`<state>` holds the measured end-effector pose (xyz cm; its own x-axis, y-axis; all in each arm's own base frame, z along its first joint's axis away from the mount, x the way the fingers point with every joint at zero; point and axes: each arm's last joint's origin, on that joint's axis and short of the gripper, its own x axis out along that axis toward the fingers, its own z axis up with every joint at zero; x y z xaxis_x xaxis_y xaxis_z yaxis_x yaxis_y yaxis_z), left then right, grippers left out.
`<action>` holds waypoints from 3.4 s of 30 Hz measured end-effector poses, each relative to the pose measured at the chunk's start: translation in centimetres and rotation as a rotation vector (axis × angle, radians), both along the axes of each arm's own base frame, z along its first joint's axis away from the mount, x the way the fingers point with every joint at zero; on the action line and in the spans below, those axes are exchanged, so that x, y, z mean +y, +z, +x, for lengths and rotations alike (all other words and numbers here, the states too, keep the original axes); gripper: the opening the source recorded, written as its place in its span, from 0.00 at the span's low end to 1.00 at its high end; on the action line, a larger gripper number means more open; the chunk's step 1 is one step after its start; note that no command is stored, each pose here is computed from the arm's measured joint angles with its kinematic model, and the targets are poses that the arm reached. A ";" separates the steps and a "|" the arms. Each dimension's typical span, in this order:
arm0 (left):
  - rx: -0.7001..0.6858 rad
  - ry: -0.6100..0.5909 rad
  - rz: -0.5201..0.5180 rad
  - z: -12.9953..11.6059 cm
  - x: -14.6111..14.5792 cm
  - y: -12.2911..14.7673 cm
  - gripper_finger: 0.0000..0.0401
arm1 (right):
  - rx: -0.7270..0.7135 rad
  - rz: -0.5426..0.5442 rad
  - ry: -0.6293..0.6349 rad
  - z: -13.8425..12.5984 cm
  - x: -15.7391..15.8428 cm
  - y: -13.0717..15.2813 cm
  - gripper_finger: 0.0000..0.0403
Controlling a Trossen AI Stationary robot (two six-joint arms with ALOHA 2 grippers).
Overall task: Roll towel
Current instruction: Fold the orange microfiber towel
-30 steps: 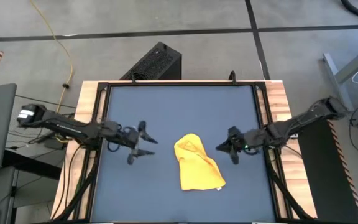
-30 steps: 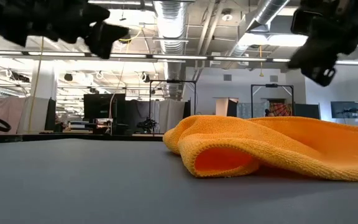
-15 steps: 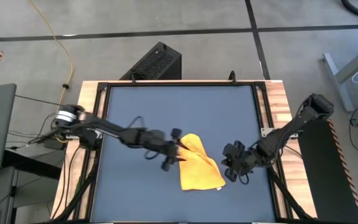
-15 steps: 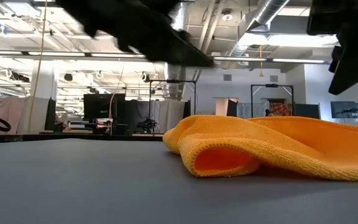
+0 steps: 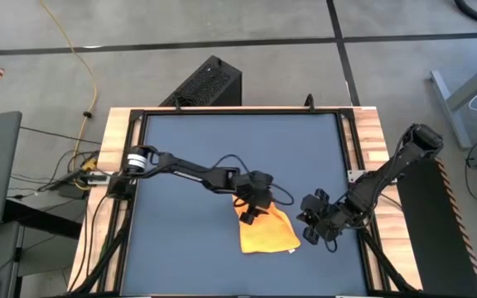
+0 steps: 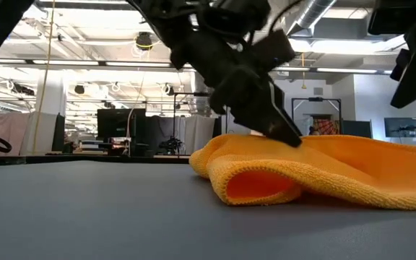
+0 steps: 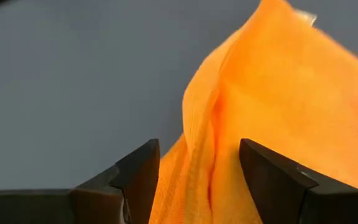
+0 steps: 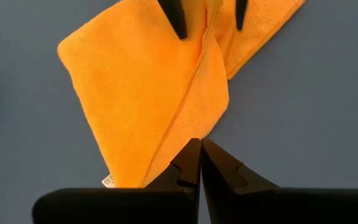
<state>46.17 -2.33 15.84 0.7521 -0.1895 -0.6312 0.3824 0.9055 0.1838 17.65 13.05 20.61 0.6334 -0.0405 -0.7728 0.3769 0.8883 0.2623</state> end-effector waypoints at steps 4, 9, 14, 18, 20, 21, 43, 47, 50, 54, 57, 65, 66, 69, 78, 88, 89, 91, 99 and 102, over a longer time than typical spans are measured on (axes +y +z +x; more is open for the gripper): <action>0.023 -0.007 -0.010 0.3 0.2 -0.3 0.47 | -0.004 0.016 -0.001 0.1 0.1 0.0 0.10; 0.024 -0.011 -0.012 0.3 0.1 -0.2 0.27 | 0.018 0.052 0.025 0.0 0.2 0.0 0.10; 0.019 -0.005 -0.019 0.2 0.2 0.1 0.08 | 0.020 0.058 0.027 0.1 0.2 0.0 0.10; 0.021 -0.007 -0.027 0.2 0.1 0.1 0.03 | 0.020 0.059 0.027 0.1 0.2 0.0 0.14; 0.021 -0.012 -0.032 0.2 0.1 0.1 0.03 | 0.019 0.060 0.026 0.1 0.2 0.0 0.17; 0.022 -0.014 -0.033 0.2 0.1 0.1 0.04 | 0.019 0.060 0.024 0.1 0.2 0.0 0.18; 0.037 0.000 -0.021 0.1 1.2 0.0 0.00 | 0.116 0.029 0.122 3.2 1.3 -3.3 0.54; 0.035 0.002 -0.015 0.0 1.4 0.4 0.00 | 0.126 0.070 0.124 3.7 1.2 -2.8 0.54; 0.046 0.024 0.008 -0.2 1.5 1.1 0.00 | 0.109 0.076 0.107 4.1 1.0 -2.4 0.53; 0.065 0.028 0.028 -0.3 1.5 2.4 0.00 | 0.135 0.064 0.074 4.6 0.5 -3.1 0.51; 0.057 0.024 0.031 -0.5 1.5 3.3 0.00 | 0.166 0.050 0.070 5.0 0.5 -4.1 0.50; 0.112 0.005 0.047 -1.6 1.3 4.3 0.00 | 0.348 -0.032 0.035 6.0 0.3 -5.7 0.33; 0.111 -0.002 0.053 -1.8 1.2 4.7 0.00 | 0.366 -0.055 0.048 6.1 0.2 -5.3 0.28; 0.120 -0.026 0.070 -3.0 0.9 6.8 0.00 | 0.361 -0.115 0.122 7.3 0.1 -3.2 0.08; -0.027 -0.006 0.122 -10.2 1.0 18.0 0.00 | 0.272 -0.440 0.264 10.9 -3.4 9.5 0.04; -0.097 0.300 0.292 -18.4 2.7 24.6 0.00 | 0.097 -0.723 0.290 10.8 -10.8 23.3 0.03; -0.097 0.321 0.288 -18.8 2.9 24.8 0.00 | 0.077 -0.700 0.303 10.7 -11.4 23.8 0.03; -0.068 0.345 0.280 -19.2 3.1 24.7 0.00 | 0.048 -0.622 0.363 10.7 -12.3 24.1 0.03; 0.006 0.348 0.318 -19.2 3.3 23.9 0.00 | 0.051 -0.467 0.489 11.1 -12.6 23.3 0.03; 0.064 0.345 0.313 -19.3 3.3 23.4 0.00 | 0.075 -0.477 0.490 11.1 -12.4 23.0 0.03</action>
